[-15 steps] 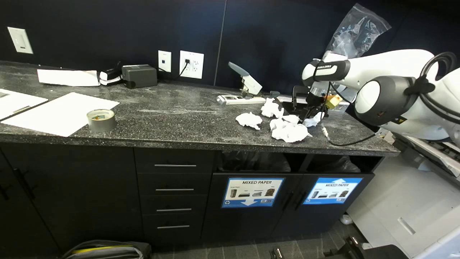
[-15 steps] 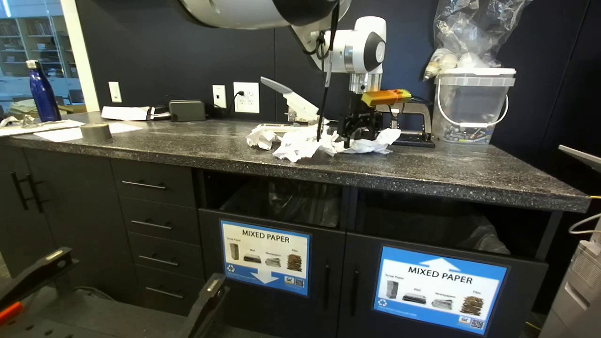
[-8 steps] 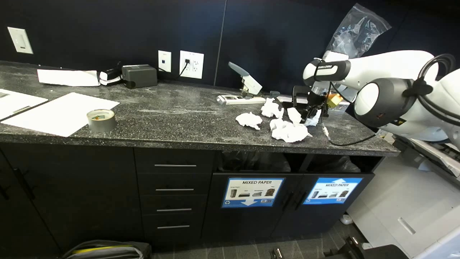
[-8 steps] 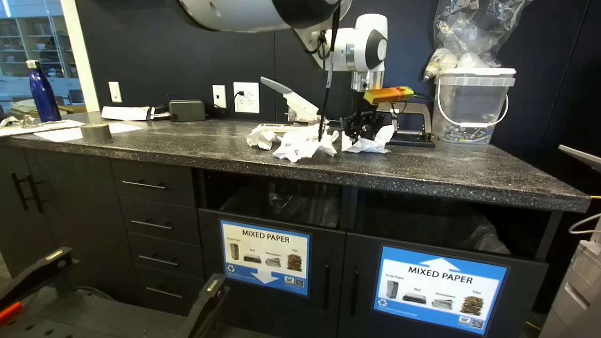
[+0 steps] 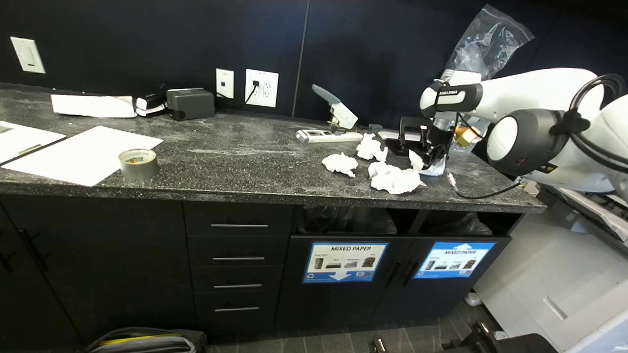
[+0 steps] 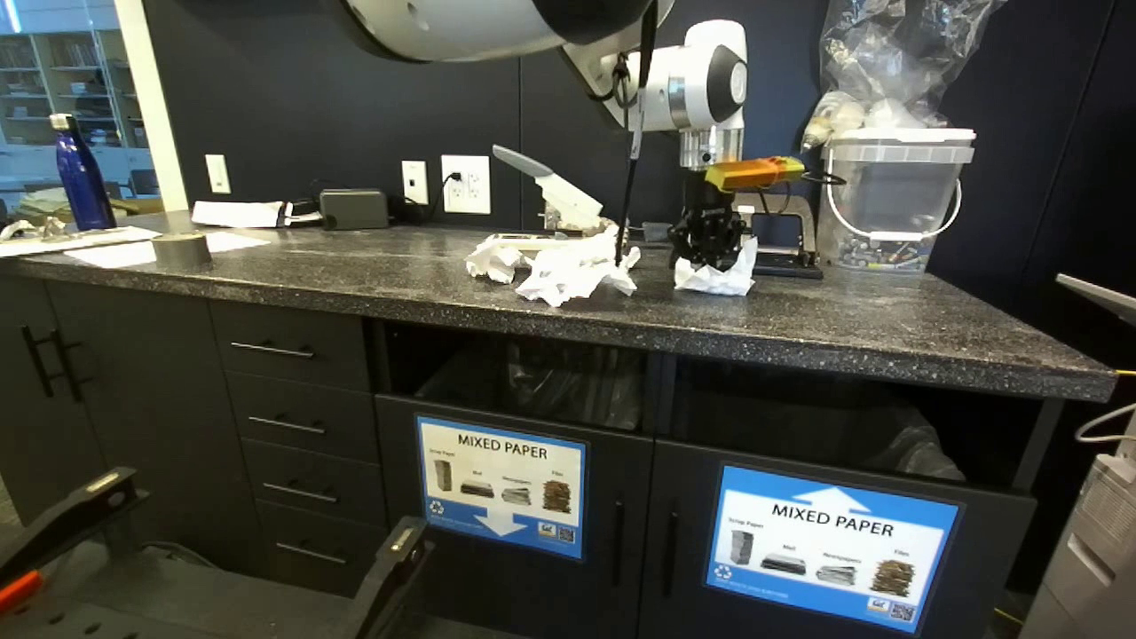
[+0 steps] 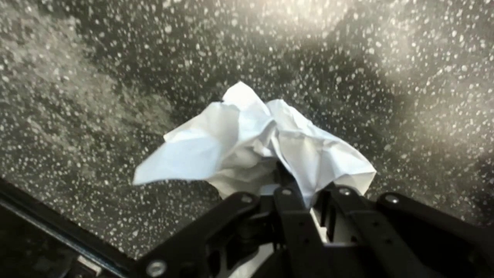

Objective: Put the tissue into the rubbish bin.

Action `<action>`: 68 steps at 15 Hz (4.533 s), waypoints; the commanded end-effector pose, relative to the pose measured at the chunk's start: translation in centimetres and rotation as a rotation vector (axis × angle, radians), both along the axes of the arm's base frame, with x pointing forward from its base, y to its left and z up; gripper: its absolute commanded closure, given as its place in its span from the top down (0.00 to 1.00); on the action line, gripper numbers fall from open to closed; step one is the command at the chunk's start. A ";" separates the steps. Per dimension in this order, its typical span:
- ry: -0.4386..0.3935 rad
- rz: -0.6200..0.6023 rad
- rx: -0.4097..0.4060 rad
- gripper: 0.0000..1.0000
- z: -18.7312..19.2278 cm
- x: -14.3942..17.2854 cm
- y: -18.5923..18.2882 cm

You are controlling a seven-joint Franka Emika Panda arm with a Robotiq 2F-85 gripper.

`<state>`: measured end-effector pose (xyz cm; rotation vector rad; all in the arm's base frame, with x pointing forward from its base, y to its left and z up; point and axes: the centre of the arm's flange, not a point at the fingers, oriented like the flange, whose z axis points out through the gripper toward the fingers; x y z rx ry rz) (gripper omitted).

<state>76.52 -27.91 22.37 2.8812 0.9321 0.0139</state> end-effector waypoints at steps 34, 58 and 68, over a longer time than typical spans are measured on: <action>0.105 -0.246 0.071 0.16 0.3 -16.5 -0.1; -0.144 -0.313 0.065 0.14 -9.4 -38.4 6.3; -0.458 -0.259 0.087 0.14 -14.5 -33.4 -1.4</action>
